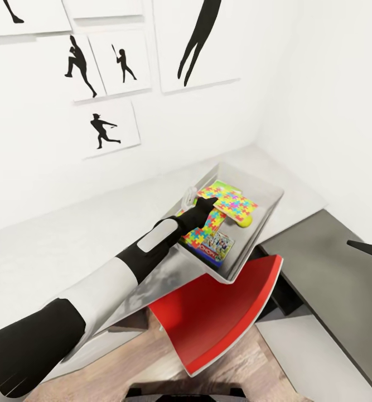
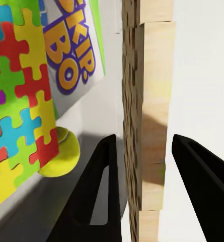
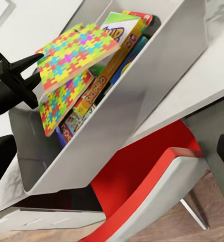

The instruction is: Put all the toys in the child's room - the three board games (two on the bed and one on the table), the two jigsaw puzzles on the table, and the tennis ball on the table - inside the toy box on the table in the child's room.

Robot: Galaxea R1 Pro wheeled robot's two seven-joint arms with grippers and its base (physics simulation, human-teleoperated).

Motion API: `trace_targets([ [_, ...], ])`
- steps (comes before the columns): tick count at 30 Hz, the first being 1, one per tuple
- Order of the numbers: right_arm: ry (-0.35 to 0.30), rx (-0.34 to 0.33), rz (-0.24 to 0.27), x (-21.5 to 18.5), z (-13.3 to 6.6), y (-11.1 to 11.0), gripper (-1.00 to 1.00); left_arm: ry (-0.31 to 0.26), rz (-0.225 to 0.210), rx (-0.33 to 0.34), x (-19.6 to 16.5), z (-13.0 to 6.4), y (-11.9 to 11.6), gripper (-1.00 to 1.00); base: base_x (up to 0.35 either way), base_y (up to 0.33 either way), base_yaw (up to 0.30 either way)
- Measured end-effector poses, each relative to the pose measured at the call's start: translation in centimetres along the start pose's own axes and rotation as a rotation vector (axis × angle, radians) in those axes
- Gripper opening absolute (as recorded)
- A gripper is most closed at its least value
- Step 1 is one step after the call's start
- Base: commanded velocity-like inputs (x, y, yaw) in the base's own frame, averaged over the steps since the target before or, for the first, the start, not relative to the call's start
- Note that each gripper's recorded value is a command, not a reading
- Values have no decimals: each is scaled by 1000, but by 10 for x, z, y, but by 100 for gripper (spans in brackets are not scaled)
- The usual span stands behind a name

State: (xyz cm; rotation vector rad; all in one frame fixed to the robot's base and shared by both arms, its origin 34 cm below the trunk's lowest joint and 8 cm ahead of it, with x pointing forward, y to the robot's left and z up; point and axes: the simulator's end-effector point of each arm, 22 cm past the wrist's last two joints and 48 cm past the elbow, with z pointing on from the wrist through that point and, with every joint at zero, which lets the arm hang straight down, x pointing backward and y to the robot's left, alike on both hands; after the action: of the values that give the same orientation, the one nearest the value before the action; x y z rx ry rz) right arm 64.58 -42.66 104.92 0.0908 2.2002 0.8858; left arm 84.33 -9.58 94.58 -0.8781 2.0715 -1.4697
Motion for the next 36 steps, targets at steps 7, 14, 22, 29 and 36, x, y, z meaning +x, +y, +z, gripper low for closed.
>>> trace_targets([
  [7,9,3,7,4,3,-4,100,-13,-6,-9,-3,2,8,-100,0,0,0],
  [14,18,5,15,8,7,-7,100,-16,-8,-17,-4,5,16,-100,0,0,0],
  [22,28,8,22,12,10,-12,100,-14,-13,-26,-4,7,24,-100,0,0,0],
  [29,36,11,29,15,13,-15,100,-12,-22,-34,-3,9,32,-100,0,0,0],
  [36,44,14,35,19,16,-19,100,-9,-40,-35,-3,11,38,-100,0,0,0],
])
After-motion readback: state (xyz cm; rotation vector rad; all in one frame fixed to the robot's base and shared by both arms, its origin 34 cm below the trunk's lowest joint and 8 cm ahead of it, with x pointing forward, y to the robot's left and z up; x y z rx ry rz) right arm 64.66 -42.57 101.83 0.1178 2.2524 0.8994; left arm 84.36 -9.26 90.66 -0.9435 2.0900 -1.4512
